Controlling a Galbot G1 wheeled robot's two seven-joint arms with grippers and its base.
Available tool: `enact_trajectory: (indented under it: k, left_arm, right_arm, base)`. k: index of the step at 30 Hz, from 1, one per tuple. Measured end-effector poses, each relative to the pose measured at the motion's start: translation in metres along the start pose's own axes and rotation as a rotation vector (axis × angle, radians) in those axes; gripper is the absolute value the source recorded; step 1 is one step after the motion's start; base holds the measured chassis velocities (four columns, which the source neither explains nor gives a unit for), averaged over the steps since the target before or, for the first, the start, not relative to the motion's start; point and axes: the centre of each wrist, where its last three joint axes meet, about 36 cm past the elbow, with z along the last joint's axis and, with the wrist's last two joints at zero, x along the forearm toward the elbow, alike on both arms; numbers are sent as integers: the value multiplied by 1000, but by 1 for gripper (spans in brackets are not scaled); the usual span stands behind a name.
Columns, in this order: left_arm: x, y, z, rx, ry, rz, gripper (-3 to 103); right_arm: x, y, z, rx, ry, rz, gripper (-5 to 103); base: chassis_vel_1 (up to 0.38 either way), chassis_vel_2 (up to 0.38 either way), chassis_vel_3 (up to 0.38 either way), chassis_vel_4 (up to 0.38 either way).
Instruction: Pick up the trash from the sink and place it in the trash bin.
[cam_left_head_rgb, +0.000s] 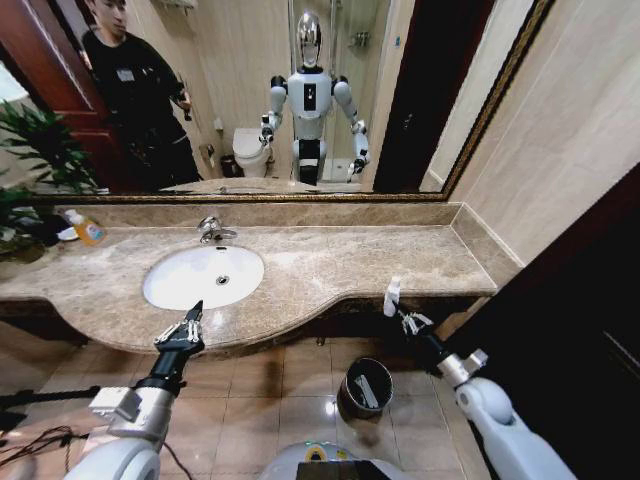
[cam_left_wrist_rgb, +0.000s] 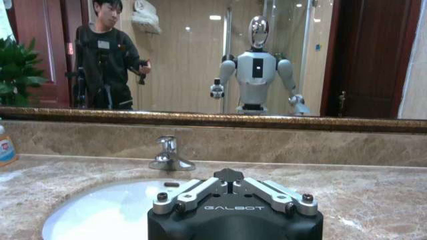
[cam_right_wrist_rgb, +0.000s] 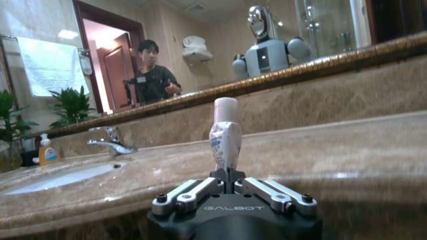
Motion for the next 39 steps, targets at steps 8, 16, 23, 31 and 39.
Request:
enact_trajectory:
  k: [8,16,23,31,39]
  left_arm:
    - [0,0,0,0,0,0,0]
    - [0,0,0,0,0,0,0]
    - [0,0,0,0,0,0,0]
    - [0,0,0,0,0,0,0]
    - [0,0,0,0,0,0,0]
  right_arm:
    - [12,-8,47,12,80,42,3]
    - [37,-26,140,-1,260,167,1]
    - [63,-35,197,27,396,229,1]
    - [56,-26,213,39,452,242,1]
    - [59,-11,228,50,503,225,16]
  base:
    - [0,0,0,0]
    - [0,0,0,0]
    - [0,0,0,0]
    - [0,0,0,0]
    - [0,0,0,0]
